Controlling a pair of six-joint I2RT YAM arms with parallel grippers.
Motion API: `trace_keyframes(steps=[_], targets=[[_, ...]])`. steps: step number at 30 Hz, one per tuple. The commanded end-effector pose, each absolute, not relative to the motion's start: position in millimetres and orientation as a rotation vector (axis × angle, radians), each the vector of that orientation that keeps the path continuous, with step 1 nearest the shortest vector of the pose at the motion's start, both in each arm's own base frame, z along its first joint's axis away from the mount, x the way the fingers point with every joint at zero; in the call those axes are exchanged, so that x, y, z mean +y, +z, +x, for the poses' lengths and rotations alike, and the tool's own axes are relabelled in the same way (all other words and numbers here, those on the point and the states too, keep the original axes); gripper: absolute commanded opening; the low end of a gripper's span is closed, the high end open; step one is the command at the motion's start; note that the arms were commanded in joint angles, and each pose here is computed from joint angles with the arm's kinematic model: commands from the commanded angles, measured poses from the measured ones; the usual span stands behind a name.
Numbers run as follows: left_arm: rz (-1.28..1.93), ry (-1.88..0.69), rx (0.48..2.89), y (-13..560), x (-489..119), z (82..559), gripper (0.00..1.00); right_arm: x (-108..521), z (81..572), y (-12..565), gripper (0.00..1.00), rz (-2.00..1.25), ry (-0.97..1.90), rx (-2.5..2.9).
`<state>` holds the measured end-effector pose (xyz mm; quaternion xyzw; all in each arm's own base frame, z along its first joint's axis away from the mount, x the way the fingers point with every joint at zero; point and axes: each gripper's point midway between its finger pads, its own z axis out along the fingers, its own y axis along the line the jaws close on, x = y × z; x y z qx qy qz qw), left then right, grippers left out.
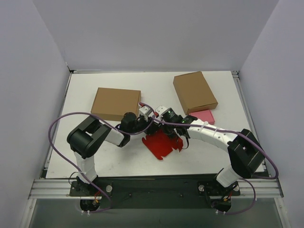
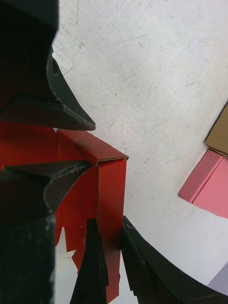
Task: Fold the paper box
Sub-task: Fold the paper box at the center of the board.
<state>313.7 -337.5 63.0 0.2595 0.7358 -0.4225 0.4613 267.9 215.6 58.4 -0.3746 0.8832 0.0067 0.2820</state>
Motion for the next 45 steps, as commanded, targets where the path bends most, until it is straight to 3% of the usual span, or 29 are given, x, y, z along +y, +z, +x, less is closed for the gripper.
trace_keyframes(steps=[1, 11, 21, 27, 45], targets=[[0.707, -0.983, 1.676, 75, -350, 321, 0.41, 226, 245, 44, 0.05, -1.057, 0.154, 2.418], [0.718, -0.992, 1.658, 72, -354, 322, 0.39, 227, 243, 43, 0.05, -1.059, 0.18, 2.424], [0.7, -0.966, 1.666, 69, -356, 324, 0.19, 227, 245, 44, 0.05, -1.032, 0.18, 2.428], [0.644, -0.823, 1.687, 63, -353, 327, 0.09, 229, 244, 42, 0.05, -1.009, 0.199, 2.438], [0.594, -0.446, 1.751, 40, -335, 335, 0.05, 234, 243, 43, 0.05, -0.946, 0.271, 2.454]])
